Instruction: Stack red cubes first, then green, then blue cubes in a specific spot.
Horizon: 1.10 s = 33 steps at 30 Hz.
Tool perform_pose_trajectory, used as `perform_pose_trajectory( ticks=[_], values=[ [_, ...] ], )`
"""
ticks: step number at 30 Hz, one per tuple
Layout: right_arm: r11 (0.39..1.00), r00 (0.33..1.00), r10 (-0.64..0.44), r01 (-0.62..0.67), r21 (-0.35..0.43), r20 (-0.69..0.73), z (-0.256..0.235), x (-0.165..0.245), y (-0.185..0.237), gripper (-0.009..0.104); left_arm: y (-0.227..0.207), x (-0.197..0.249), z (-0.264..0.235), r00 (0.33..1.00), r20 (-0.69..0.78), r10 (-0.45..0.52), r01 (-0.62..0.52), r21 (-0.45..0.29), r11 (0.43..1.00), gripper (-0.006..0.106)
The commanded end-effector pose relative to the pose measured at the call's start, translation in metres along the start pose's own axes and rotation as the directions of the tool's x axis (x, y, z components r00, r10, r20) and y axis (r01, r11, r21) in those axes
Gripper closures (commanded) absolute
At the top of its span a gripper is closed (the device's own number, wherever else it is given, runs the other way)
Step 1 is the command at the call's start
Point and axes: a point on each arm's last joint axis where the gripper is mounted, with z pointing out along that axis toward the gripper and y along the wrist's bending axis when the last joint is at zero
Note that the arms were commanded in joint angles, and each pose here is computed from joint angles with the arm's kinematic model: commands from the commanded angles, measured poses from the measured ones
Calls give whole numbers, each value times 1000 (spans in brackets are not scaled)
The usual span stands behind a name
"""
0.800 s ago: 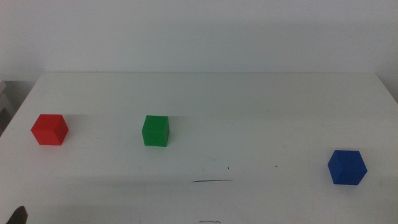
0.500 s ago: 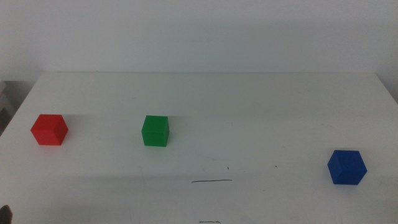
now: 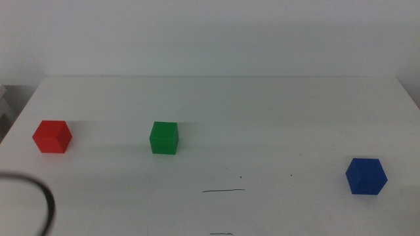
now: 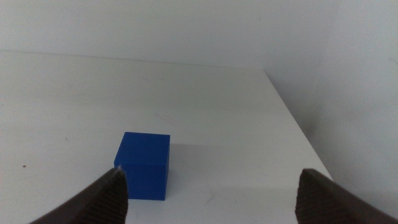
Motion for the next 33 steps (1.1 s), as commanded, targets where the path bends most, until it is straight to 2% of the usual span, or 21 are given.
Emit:
perform_pose_trajectory(
  ticks=[1, 7, 13, 19, 28, 33],
  values=[
    [1000, 994, -17, 16, 18, 105, -2, -11, -1, 5, -1, -39, 1, 1000, 5, -1, 1, 10, 1000, 7],
    [1000, 994, -17, 16, 18, 105, -2, -11, -1, 5, -1, -102, 9, 981, -192, 4, 0, 19, 1000, 7],
    [1000, 994, -17, 16, 18, 105, -2, -11, -1, 5, 0, -156, 23, 925, -379, 20, -10, 28, 1000, 7],
    [1000, 994, -17, 16, 18, 105, -2, -11, -1, 5, 1, -197, 55, 875, -472, 108, -89, 62, 994, 7],
    [1000, 994, -17, 16, 18, 105, -2, -11, -1, 5, 2, -209, 130, 789, -599, 137, -107, 85, 991, 7],
    [1000, 994, -17, 16, 18, 105, -2, -11, -1, 5, 3, -208, 178, 732, -640, 234, -174, 157, 972, 7]
  ],
)
